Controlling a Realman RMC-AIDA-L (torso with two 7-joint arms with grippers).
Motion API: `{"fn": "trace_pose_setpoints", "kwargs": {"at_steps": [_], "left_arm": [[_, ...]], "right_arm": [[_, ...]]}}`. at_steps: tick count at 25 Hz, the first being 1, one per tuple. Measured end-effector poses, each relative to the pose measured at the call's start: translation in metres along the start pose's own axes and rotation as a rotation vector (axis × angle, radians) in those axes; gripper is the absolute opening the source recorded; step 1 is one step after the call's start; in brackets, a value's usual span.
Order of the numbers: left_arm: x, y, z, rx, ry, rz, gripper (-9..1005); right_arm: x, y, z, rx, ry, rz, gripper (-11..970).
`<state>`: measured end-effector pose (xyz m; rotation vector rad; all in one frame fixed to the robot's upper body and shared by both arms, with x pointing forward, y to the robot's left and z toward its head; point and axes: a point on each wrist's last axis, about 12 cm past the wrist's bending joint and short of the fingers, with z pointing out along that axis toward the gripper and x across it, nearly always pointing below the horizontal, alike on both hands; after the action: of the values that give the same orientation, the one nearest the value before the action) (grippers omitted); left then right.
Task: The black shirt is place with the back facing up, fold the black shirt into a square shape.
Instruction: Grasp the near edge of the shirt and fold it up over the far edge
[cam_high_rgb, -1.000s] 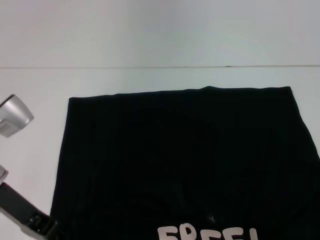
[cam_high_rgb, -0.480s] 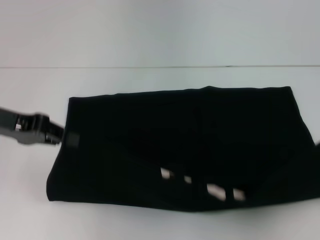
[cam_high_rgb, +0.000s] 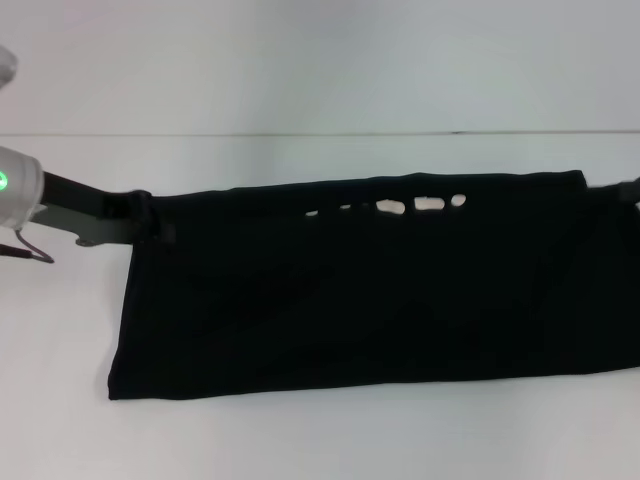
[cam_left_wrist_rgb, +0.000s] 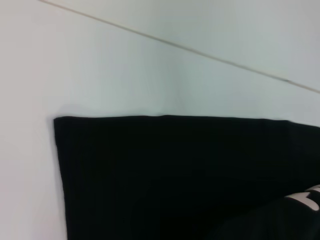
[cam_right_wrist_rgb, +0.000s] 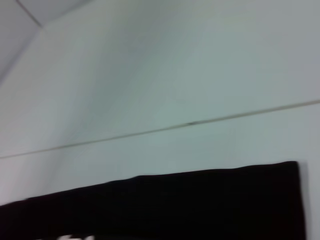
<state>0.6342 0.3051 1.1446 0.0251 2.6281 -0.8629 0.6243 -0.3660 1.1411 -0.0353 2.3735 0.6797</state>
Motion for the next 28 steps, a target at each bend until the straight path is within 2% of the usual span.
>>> {"fn": "trace_pose_setpoints", "kwargs": {"at_steps": [4,10,16,21,28], "left_arm": [[-0.001,-0.003,0.008,-0.033,-0.009,0.001,32],[-0.012,-0.008,-0.002,-0.025,-0.083,0.003,31],[-0.024,-0.009,-0.007,-0.068,-0.134,-0.001,32],[-0.028,-0.009,0.005,-0.124,-0.173,-0.001,32],[-0.025,-0.003,0.023,-0.172,-0.226,-0.005,32]], "right_arm": [[-0.003,0.01,0.024,0.061,0.03,-0.031,77],[-0.02,0.02,0.022,0.076,-0.011,-0.02,83],[-0.038,0.032,0.027,0.087,-0.061,-0.042,89],[-0.036,0.039,0.05,0.138,-0.068,-0.08,94],[-0.024,0.031,0.07,0.235,-0.099,-0.079,101]]}}
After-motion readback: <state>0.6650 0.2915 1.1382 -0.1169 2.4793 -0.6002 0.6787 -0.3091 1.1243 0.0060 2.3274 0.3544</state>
